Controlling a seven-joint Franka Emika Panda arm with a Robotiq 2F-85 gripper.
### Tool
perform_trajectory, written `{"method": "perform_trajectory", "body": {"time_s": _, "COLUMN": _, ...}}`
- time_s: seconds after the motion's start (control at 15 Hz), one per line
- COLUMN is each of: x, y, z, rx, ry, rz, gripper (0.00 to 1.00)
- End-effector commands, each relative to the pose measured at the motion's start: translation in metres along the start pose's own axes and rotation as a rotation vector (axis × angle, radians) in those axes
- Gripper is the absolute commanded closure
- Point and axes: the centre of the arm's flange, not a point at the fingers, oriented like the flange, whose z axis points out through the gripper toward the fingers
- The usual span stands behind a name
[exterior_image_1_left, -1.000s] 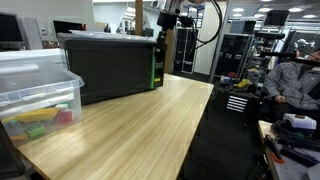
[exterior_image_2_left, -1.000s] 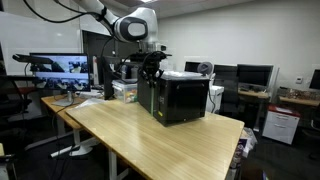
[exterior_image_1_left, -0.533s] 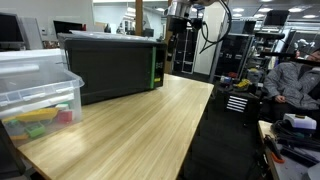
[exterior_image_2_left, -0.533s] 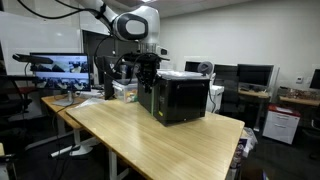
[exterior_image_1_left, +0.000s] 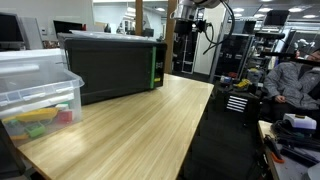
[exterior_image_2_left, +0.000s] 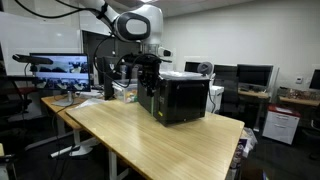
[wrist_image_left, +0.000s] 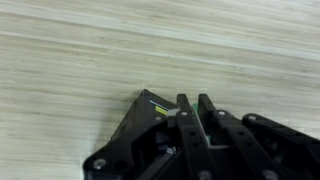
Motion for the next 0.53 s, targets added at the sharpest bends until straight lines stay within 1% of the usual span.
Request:
{"method": "perform_trajectory", "body": {"time_s": 0.0, "x": 0.001, "y": 0.004, "z": 0.000, "rx": 0.005, "ry": 0.010, "rz": 0.016, "gripper": 0.92}}
{"method": "perform_trajectory", "body": {"time_s": 0.2, "x": 0.003, "y": 0.020, "z": -0.002, "rx": -0.013, "ry": 0.018, "rz": 0.041, "gripper": 0.92}}
{"method": "perform_trajectory", "body": {"time_s": 0.47, "x": 0.008, "y": 0.049, "z": -0.006, "rx": -0.043, "ry": 0.035, "rz": 0.072, "gripper": 0.92}}
